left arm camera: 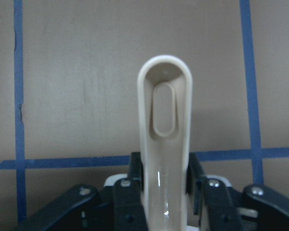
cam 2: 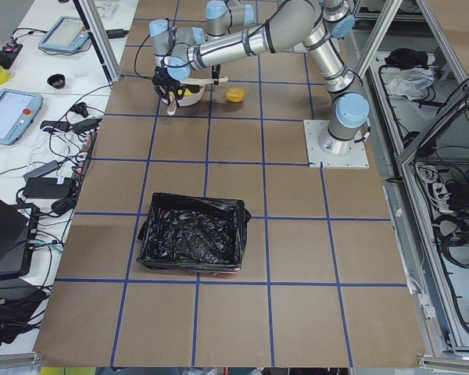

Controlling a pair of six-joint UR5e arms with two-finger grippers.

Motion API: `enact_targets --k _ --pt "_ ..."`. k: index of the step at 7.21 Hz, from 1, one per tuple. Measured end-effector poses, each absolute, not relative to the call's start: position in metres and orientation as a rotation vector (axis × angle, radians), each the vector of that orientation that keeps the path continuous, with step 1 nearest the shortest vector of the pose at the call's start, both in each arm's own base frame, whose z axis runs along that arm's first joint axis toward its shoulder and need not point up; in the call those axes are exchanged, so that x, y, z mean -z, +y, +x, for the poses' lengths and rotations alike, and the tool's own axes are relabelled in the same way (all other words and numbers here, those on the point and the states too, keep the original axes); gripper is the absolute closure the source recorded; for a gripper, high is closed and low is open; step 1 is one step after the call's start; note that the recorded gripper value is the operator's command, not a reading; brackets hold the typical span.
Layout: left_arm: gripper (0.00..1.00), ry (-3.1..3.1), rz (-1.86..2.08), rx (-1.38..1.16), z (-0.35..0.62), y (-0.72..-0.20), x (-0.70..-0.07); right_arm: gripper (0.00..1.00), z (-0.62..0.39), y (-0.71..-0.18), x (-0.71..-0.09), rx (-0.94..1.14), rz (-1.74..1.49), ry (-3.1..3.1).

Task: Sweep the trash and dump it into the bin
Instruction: 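Sweep the yellow sponge and pastry into the dustpan with the right gripper's brush, then slide the dustpan toward the yellow lump with the left gripper while the right brush follows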

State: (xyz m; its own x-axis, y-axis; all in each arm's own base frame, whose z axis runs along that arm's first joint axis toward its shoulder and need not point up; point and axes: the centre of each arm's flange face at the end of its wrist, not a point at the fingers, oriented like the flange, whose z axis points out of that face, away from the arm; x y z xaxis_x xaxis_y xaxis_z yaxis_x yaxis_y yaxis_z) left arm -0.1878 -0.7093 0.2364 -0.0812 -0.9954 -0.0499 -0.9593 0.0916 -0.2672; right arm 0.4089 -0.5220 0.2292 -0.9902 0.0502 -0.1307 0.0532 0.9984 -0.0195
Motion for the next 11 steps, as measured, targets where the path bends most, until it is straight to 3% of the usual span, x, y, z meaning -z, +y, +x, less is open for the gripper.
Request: enact_targets --k 7,11 --pt "1.00 2.343 -1.940 0.111 -0.120 -0.711 -0.252 0.99 0.326 -0.523 -0.283 -0.010 -0.139 3.278" --pt "1.00 2.267 -1.928 0.115 -0.030 -0.692 -0.282 1.00 0.299 -0.479 -0.286 -0.082 -0.094 3.271"
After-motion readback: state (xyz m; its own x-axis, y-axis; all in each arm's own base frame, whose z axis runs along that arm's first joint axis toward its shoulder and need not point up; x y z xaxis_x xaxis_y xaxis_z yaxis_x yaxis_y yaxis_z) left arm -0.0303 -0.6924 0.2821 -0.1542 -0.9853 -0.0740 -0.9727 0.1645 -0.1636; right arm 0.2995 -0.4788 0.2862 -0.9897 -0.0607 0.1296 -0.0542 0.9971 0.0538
